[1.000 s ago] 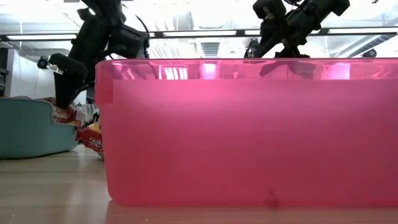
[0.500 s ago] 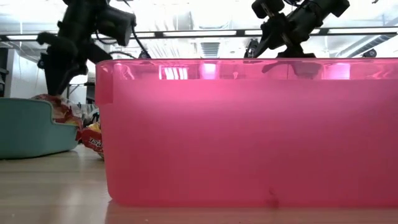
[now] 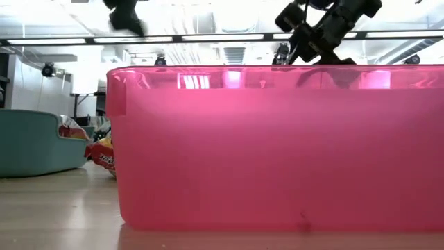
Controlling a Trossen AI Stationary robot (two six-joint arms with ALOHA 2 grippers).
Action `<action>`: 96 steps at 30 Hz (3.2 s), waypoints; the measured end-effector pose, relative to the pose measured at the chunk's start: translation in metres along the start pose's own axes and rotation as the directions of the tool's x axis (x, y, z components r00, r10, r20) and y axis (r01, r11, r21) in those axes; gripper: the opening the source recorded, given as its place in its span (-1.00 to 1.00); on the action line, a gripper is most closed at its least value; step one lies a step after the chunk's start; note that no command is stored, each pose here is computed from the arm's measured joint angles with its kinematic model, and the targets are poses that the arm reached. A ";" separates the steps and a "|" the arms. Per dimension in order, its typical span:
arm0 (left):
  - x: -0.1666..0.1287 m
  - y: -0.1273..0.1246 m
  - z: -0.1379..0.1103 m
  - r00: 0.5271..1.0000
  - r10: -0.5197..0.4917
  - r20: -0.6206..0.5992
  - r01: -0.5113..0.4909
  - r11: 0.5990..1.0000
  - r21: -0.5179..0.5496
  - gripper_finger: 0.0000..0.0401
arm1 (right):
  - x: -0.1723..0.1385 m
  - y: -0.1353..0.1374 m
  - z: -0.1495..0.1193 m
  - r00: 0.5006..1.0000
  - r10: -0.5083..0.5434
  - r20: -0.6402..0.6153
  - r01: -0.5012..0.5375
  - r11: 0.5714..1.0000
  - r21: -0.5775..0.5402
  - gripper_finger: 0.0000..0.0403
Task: Sort Maruchan noodles
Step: Put the center orange noodle pack into the transparent bin, then put the right orange noodle pack into the transparent bin
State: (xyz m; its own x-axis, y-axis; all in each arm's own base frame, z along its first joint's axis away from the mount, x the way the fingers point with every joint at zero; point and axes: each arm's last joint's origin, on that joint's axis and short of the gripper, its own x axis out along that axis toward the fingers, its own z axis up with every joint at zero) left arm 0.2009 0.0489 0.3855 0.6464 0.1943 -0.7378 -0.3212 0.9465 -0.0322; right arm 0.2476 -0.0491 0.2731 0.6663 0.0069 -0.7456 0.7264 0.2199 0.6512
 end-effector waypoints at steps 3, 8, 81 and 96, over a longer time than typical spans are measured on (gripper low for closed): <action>-0.021 -0.002 0.018 0.966 -0.046 0.253 0.036 0.998 0.044 -0.29 | 0.010 -0.001 0.004 0.992 -0.121 -0.022 0.121 0.992 -0.022 -0.26; -0.045 -0.003 0.025 0.873 -0.083 0.481 0.063 0.996 0.057 -0.29 | 0.032 0.010 0.013 0.968 -0.247 -0.041 0.241 0.963 -0.119 -0.26; -0.018 -0.006 0.036 0.889 -0.073 0.452 0.107 0.993 -0.048 -0.79 | -0.073 0.046 0.051 0.933 0.000 0.359 0.099 0.961 -0.257 -0.96; 0.084 -0.030 0.055 0.958 -0.122 0.261 0.132 0.991 -0.021 -0.79 | -0.066 -0.027 0.016 0.844 -0.535 -0.051 0.532 0.845 -0.063 -0.27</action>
State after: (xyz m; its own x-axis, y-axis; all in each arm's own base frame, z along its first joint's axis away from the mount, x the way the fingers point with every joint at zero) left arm 0.3025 0.0504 0.3616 0.8389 0.1378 -0.5265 -0.2474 0.9582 -0.1434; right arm 0.1872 -0.0714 0.3069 0.1651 -0.0622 -0.9843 0.9570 0.2513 0.1447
